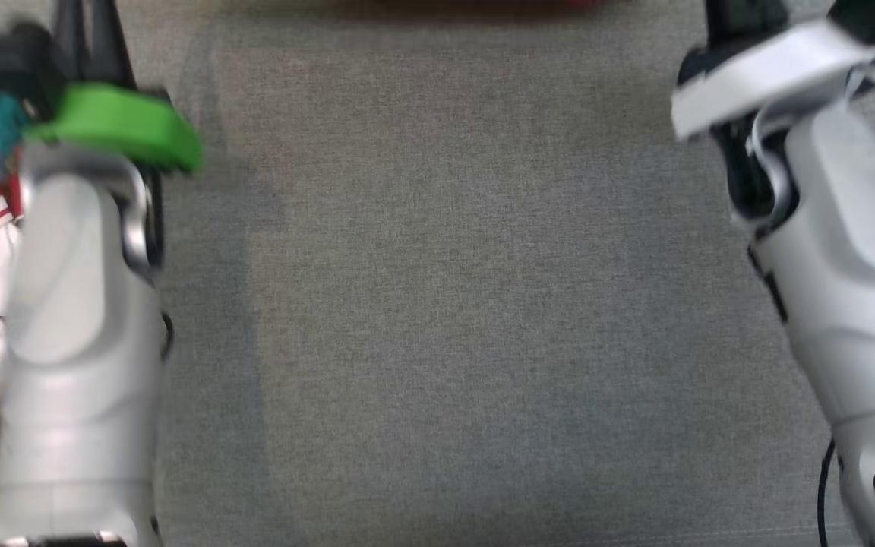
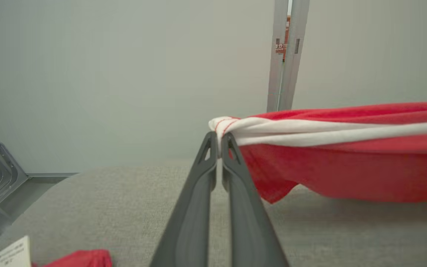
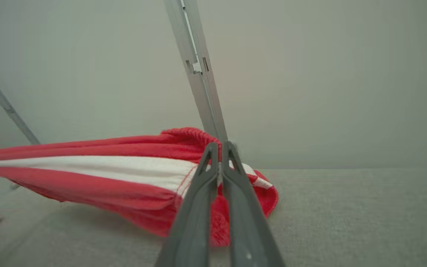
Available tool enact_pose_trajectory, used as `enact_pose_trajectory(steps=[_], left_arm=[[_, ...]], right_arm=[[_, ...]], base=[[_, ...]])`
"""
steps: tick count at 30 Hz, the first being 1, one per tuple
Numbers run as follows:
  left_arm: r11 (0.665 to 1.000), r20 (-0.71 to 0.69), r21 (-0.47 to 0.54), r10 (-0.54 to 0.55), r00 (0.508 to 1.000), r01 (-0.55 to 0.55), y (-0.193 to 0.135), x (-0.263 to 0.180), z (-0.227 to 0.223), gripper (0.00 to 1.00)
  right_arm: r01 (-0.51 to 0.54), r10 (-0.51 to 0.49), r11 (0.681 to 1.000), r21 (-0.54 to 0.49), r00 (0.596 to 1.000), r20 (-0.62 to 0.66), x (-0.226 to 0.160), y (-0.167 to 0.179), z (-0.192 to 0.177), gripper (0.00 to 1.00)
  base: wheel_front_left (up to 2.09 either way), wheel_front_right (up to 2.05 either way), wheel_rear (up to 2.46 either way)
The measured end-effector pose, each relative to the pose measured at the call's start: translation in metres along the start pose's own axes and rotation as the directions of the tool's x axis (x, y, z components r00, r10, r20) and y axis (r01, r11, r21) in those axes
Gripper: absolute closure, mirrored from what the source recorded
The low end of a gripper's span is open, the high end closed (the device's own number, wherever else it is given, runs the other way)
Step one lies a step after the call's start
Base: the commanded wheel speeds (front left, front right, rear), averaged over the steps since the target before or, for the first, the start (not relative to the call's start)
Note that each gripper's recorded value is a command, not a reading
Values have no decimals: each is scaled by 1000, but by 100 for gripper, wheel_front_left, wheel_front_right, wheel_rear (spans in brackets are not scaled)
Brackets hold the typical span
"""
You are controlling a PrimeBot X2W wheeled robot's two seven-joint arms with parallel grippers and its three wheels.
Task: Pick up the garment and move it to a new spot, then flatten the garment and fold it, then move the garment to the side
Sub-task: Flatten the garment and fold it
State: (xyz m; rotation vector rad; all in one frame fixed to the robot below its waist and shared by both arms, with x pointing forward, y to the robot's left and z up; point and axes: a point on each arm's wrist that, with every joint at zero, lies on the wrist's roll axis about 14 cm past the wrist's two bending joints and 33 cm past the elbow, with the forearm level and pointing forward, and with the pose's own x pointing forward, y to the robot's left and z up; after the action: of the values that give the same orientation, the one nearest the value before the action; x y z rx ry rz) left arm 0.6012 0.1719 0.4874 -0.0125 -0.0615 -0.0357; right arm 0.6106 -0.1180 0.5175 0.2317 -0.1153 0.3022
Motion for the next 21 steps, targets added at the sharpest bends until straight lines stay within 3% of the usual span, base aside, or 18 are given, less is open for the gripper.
enact_pose_trajectory(steps=[4, 8, 21], left_arm=[[998, -130, -51, 20, 991, -27, -2, -45, -46, 100], [996, -233, -79, 25, 972, -45, -4, -87, -76, 100], [981, -353, -150, 60, 934, -120, -3, -184, -92, 100]], right_arm=[[38, -30, 997, 66, 993, -112, -39, -3, -39, 100], [54, -34, 993, 108, 984, -176, -72, 3, -55, 100], [96, -48, 978, 187, 969, -243, -160, 30, -60, 100]], base=[[0, 0, 0], [0, 0, 0], [0, 0, 0]])
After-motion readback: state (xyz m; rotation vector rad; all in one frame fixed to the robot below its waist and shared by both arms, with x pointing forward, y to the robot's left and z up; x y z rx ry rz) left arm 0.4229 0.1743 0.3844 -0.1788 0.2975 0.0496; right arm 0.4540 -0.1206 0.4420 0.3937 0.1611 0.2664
